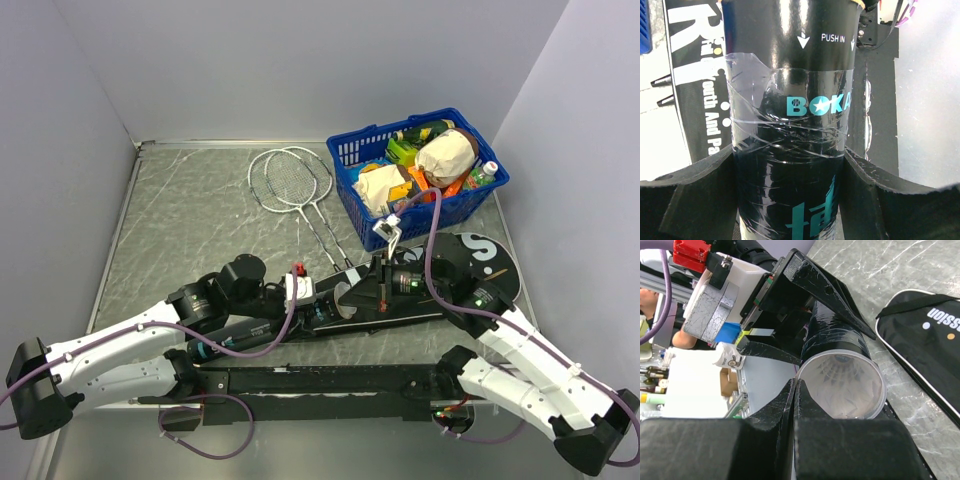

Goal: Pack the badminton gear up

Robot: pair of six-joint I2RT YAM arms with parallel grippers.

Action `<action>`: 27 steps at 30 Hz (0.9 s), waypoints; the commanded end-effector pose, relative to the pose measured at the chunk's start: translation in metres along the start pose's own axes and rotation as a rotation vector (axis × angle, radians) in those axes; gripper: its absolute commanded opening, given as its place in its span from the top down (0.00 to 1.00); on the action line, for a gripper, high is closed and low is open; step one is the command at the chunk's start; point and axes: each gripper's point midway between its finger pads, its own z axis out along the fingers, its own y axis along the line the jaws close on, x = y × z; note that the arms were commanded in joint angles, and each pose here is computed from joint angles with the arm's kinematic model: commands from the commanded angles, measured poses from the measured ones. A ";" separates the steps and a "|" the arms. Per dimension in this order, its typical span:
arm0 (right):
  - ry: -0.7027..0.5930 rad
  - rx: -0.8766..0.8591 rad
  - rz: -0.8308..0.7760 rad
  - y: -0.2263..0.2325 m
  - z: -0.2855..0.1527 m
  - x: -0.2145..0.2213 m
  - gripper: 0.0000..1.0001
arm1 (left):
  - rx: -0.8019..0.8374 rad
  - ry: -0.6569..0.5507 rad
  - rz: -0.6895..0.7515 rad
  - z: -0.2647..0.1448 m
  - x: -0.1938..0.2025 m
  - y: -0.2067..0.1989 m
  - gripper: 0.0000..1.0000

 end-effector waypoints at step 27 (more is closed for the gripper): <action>-0.040 -0.082 -0.020 0.017 -0.002 0.004 1.00 | -0.009 -0.120 0.058 -0.007 -0.041 0.000 0.99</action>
